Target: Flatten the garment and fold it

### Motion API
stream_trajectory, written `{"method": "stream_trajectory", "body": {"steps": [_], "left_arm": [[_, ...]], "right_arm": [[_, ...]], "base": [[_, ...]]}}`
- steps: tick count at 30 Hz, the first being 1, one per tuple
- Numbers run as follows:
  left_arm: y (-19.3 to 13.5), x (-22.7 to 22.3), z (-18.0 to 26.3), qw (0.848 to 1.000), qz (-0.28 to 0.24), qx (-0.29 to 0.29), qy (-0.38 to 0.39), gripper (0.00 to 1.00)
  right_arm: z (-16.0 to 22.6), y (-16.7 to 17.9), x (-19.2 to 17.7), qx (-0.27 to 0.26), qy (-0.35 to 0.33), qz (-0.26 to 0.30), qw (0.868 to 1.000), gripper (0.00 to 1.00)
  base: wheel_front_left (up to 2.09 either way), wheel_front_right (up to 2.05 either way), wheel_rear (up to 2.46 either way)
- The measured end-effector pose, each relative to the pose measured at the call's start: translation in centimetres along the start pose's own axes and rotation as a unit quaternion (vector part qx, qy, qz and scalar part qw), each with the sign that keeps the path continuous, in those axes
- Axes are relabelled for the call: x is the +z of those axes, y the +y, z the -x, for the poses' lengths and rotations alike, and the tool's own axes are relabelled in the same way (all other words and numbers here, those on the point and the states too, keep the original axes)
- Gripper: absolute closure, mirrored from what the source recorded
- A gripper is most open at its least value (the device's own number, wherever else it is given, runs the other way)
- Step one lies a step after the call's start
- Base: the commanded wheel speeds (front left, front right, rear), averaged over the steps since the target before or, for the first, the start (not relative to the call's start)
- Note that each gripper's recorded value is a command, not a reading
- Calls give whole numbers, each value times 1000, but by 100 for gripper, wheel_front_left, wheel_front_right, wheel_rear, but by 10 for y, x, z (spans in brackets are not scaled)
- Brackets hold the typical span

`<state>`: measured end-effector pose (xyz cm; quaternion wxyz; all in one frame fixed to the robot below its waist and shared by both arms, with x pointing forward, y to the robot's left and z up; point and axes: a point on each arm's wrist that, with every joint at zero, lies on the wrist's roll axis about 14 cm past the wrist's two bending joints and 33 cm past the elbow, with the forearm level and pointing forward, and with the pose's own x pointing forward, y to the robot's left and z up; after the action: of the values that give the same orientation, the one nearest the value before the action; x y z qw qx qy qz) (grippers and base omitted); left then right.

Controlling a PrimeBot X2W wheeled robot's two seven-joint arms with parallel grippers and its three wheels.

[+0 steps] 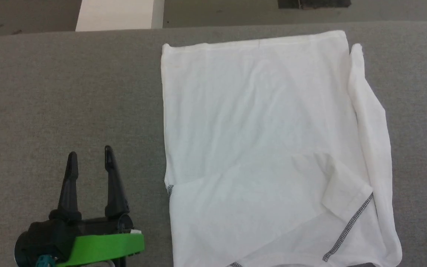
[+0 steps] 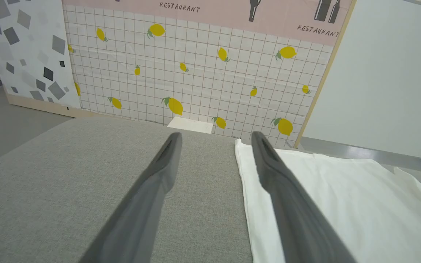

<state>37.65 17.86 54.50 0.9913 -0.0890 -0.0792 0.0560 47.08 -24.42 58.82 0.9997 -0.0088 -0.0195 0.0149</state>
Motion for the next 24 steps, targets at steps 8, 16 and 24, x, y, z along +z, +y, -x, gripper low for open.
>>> {"method": "stream_trajectory", "body": {"steps": [8, 16, 24], "left_arm": [[-4, -30, -23, 1000, -2, -3, 23, 0], [-8, -61, -38, 999, -12, -7, 47, 0], [4, -87, -38, 997, -30, 9, 77, 0]], "right_arm": [[-77, -25, -11, 2, 76, 13, 997, 0], [-115, -35, -91, 0, 221, 38, 974, 0], [-137, -17, -155, 22, 286, 29, 958, 0]], "base": [[0, 0, 0], [0, 0, 0], [0, 0, 0]]}}
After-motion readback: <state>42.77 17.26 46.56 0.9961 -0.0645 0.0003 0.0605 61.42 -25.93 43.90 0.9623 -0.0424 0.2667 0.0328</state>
